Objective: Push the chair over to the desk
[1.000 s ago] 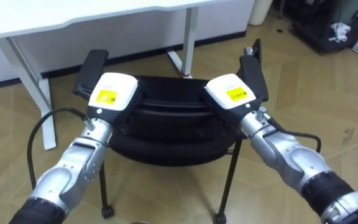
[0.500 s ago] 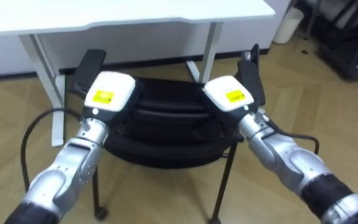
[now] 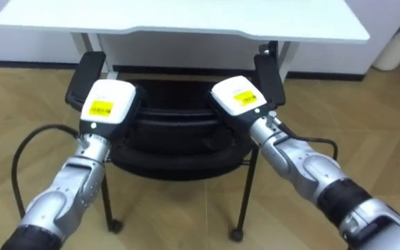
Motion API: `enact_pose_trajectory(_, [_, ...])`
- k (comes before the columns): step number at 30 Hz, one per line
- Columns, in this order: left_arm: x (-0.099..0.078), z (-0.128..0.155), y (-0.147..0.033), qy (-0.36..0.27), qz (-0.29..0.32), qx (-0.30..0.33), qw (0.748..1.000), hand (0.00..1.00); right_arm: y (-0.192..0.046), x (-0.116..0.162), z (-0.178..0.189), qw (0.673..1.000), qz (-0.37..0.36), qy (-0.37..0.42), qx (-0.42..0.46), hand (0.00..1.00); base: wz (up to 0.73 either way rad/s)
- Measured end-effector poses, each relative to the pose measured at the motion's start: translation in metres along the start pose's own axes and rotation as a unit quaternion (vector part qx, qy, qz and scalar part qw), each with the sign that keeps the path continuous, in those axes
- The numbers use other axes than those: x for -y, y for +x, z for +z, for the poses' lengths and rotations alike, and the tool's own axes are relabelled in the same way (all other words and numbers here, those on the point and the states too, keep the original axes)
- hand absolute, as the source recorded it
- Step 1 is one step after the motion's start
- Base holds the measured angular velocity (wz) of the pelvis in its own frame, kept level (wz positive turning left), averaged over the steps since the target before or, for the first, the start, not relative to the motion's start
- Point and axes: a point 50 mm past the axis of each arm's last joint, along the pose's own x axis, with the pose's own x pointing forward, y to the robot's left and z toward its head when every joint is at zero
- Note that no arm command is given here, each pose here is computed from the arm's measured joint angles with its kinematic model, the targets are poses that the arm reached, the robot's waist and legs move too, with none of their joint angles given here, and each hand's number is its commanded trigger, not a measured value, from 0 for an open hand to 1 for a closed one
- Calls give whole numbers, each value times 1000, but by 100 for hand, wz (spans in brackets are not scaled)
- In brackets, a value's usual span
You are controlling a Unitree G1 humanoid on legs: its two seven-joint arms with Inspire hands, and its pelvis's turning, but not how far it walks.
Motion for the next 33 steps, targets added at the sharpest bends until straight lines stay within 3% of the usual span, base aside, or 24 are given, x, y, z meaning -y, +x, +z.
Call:
enact_pose_trajectory(9, [-15, 5, 11, 11, 28, 14, 999, 100, 1, 9, -6, 1000, -16, 11, -9, 100, 28])
enact_pose_trajectory(20, [12, 15, -1, 1, -18, 16, 1000, 100, -18, -21, -9, 999, 28, 37, -15, 100, 19])
enact_pose_trajectory(33, [-1, 16, 5, 6, -11, 26, 1000, 100, -17, -14, -11, 999, 1, 28, -18, 100, -28])
